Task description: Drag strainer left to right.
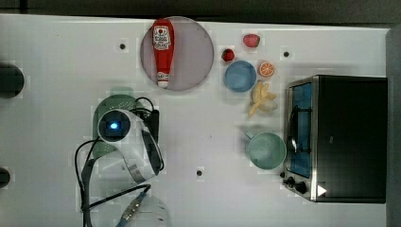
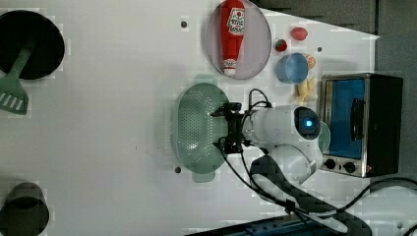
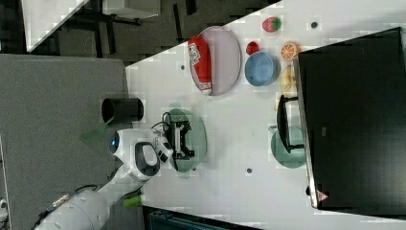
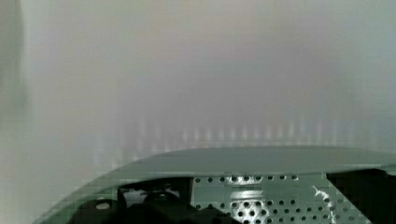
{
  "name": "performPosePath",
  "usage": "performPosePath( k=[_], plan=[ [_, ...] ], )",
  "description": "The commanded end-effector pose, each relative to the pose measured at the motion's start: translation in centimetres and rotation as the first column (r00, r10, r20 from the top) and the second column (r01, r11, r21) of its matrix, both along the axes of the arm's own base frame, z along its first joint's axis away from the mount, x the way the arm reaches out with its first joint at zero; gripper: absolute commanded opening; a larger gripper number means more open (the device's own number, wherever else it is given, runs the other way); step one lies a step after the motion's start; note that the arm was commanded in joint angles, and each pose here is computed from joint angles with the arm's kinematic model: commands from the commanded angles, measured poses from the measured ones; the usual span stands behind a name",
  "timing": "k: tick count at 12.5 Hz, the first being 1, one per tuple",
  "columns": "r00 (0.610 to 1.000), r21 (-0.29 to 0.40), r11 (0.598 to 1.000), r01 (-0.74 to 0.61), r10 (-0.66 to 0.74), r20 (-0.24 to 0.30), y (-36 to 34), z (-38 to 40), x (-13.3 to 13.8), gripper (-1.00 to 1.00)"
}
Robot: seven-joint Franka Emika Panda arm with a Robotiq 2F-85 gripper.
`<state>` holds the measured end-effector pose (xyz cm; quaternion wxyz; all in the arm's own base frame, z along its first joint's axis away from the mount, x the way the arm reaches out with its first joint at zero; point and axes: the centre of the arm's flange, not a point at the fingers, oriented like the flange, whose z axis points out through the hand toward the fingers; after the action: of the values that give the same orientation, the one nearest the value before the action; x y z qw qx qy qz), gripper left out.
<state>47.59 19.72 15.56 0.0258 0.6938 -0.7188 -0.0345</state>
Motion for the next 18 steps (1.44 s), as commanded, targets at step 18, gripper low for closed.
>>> performPosePath(
  k=[18],
  plan=[
    [0.997, -0.095, 0.993, -0.074, 0.076, 0.016, -26.3, 0.8, 1.9, 1.0]
  ],
)
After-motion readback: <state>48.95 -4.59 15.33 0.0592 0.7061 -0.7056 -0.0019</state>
